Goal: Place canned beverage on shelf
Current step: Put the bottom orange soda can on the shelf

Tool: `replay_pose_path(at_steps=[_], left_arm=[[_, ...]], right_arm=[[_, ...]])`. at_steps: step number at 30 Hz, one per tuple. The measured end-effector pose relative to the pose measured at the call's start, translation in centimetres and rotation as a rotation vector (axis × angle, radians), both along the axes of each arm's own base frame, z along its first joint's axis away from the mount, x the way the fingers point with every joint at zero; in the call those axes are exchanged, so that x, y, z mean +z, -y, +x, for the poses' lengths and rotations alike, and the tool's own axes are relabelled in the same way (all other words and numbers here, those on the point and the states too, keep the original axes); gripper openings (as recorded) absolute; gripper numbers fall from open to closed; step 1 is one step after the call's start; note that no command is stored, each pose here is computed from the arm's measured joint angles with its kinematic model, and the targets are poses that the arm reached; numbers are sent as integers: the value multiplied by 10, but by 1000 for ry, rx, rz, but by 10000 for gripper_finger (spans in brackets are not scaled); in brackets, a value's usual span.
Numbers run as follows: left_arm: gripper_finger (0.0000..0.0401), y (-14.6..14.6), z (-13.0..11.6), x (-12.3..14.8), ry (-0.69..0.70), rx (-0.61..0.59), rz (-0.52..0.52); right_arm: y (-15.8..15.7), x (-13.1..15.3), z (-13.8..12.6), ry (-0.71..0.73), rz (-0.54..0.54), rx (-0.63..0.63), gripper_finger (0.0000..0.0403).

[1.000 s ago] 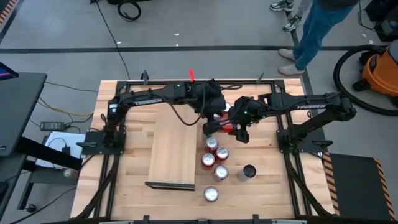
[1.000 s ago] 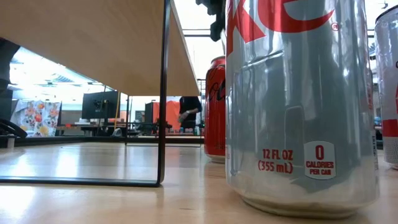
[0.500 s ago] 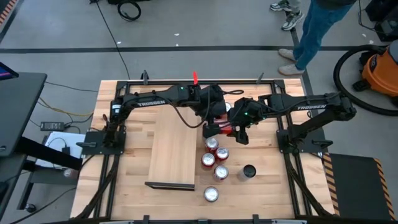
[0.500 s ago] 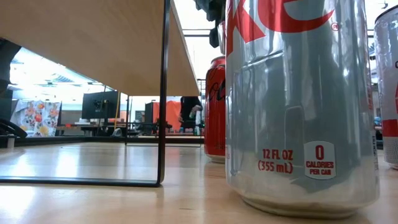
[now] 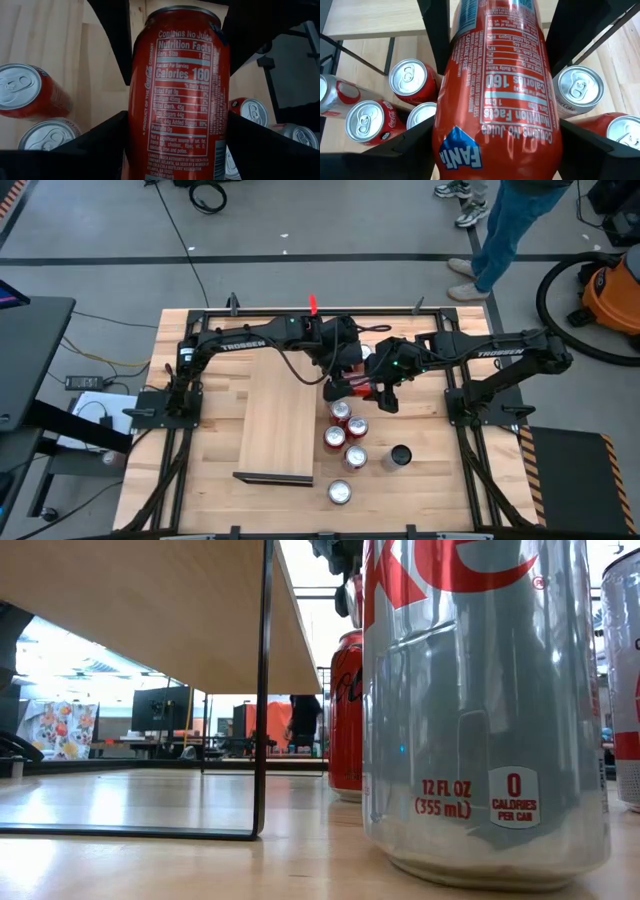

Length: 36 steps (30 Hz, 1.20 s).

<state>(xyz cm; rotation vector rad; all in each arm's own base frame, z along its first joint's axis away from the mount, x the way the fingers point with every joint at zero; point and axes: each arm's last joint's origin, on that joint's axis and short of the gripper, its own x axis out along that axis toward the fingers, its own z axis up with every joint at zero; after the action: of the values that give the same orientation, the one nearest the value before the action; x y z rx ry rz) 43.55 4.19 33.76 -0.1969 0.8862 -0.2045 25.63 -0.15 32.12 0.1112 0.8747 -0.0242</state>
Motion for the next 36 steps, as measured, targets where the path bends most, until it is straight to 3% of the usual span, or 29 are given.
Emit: replay_pose_path(at_steps=[8, 14, 21, 27, 31, 36], left_arm=[[301, -1, -2, -3, -29, 3, -4], [300, -6, -8, -2, -70, 15, -12], [300, -13, -25, 15, -80, 62, -19], [300, -15, -52, 55, 23, 133, 48], [300, -15, -66, 72, 117, 174, 91], [300, -16, -82, 72, 197, 227, 88]], right_arm=[[1, 12, 0, 46, -19, -17, 371], [11, 33, 0, 102, -70, -72, 376], [14, 56, -28, 131, -62, -106, 374], [14, 57, -54, 227, -74, -160, 361], [13, 51, -49, 339, -43, -162, 357], [14, 37, -34, 408, -23, -165, 357]])
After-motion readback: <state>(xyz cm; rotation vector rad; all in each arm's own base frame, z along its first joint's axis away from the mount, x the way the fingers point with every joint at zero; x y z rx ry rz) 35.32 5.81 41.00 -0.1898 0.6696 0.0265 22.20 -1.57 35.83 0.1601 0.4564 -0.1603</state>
